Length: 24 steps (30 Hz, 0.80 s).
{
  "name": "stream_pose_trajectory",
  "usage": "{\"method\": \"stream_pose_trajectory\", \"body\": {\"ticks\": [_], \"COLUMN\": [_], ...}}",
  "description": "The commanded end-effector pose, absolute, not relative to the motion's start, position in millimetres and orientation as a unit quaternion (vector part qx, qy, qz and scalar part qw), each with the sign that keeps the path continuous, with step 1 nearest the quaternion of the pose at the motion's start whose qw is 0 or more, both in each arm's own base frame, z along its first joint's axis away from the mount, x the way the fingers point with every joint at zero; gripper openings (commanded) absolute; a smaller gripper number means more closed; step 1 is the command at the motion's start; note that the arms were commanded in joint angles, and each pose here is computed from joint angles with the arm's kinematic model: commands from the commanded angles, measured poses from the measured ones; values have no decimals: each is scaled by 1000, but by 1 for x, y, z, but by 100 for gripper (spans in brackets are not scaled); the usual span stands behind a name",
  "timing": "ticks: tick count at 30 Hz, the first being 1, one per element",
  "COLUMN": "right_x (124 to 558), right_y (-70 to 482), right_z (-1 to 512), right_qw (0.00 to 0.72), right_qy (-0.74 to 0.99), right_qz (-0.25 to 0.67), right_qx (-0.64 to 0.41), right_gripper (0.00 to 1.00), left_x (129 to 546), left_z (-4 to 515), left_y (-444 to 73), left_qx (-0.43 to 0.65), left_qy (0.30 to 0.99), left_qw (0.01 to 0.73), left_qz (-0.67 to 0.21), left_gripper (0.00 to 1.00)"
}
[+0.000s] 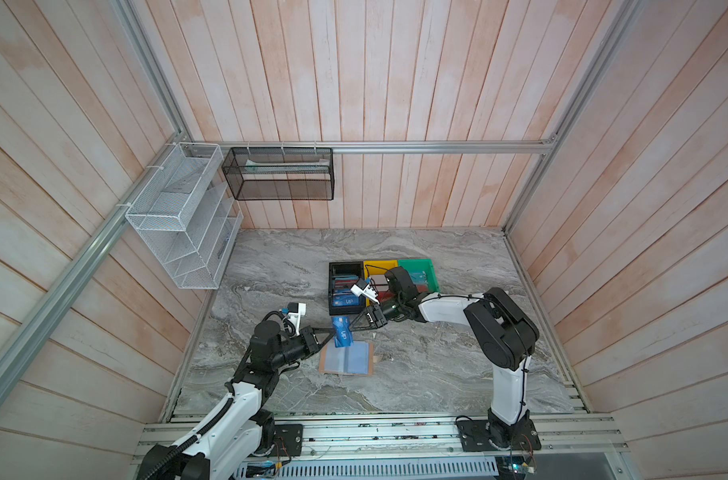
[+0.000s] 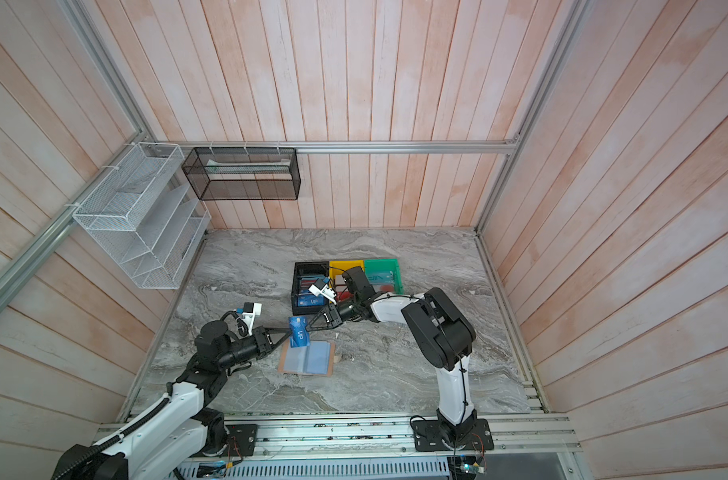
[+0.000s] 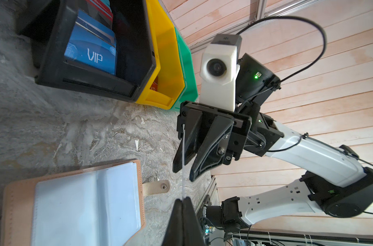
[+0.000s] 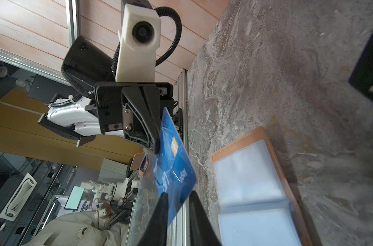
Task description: Take the credit cards out of the card holder
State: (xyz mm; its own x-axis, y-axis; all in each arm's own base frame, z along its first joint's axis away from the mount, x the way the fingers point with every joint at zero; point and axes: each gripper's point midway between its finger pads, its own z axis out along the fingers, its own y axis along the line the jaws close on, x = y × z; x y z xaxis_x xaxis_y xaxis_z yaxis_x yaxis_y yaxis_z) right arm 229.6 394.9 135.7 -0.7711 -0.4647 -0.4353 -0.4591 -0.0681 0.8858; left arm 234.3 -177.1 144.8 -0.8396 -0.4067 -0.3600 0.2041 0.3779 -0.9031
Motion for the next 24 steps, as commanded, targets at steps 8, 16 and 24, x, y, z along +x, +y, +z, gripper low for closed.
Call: {"method": "stream_pose_trajectory", "body": {"ticks": [8,16,24], "right_x": [226,223,228], "right_y": [404,401,395], "right_z": [142,145,161], "right_qw": [8,7,-16], "right_qy": [-667,-663,-661], "right_qz": [-656,-662,-673], "right_qx": [353,349,332], "right_gripper": [8,0,0], "left_x": [234,235,238], "left_z": [144,140,149], "left_y": [-178,-176,-170], "left_qx": [-56,-60,-66], "left_qy": [780,787,789], "left_qw": [276,276,300], "left_qz": [-559,-548,-533], "left_gripper": [0,0,30]}}
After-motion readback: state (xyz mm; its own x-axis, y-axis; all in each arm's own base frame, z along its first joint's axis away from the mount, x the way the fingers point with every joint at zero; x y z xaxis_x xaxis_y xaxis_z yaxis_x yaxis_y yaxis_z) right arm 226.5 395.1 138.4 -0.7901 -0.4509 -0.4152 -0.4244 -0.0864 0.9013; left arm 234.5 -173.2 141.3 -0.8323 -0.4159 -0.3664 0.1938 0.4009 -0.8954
